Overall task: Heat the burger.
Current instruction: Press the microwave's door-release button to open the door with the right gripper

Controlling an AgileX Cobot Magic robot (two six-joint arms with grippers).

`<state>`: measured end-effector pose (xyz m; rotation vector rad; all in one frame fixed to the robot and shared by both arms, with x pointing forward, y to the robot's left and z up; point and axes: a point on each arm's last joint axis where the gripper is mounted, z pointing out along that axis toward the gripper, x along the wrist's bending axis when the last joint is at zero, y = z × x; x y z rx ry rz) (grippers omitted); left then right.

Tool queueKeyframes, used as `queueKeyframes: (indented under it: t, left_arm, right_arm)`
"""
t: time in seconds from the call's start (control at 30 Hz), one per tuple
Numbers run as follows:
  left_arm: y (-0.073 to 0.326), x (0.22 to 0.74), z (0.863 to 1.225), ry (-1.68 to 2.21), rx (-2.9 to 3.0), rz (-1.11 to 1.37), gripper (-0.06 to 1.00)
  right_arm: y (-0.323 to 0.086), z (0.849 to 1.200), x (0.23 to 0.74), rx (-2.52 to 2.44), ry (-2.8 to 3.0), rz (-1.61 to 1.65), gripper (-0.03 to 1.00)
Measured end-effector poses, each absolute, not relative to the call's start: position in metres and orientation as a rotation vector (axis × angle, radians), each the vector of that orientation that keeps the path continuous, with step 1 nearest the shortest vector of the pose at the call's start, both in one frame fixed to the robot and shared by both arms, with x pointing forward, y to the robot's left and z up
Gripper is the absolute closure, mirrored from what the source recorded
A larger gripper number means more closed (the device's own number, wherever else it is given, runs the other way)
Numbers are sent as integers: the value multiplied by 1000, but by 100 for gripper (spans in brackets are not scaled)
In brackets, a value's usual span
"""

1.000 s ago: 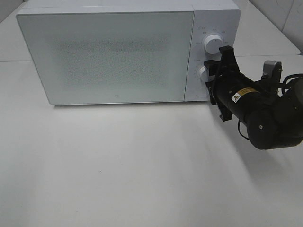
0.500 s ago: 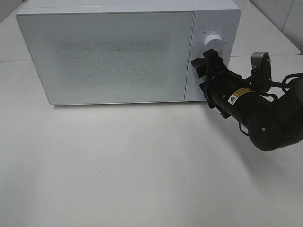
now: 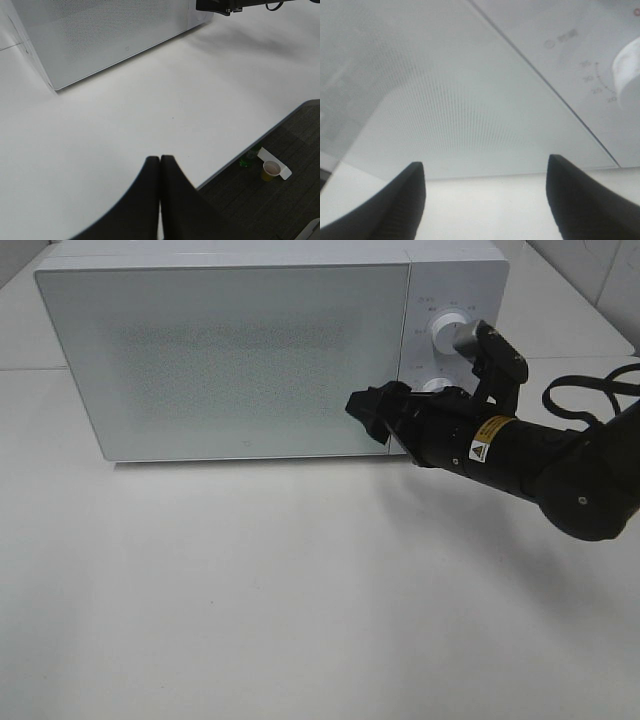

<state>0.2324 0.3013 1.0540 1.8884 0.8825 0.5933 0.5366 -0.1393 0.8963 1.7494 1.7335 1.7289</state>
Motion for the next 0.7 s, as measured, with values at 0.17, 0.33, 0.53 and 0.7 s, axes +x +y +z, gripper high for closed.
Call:
queueKeyframes:
  t: [0.17,0.33,0.53,0.7]
  left_arm:
    - [301,232,1054,882,1888,593,94]
    - [301,232,1054,882,1888,593,94]
    - [301,232,1054,882,1888,593,94]
    - [301,232,1054,882,1888,593,94]
  right_arm:
    - [-143,907,526,1472,2041,1435,32]
    - [-152,915,519,1367,2164,1210,36]
    - [-173,935,512,1412,2214,838,38]
    - [-185,949,516,1470,2211,582,38]
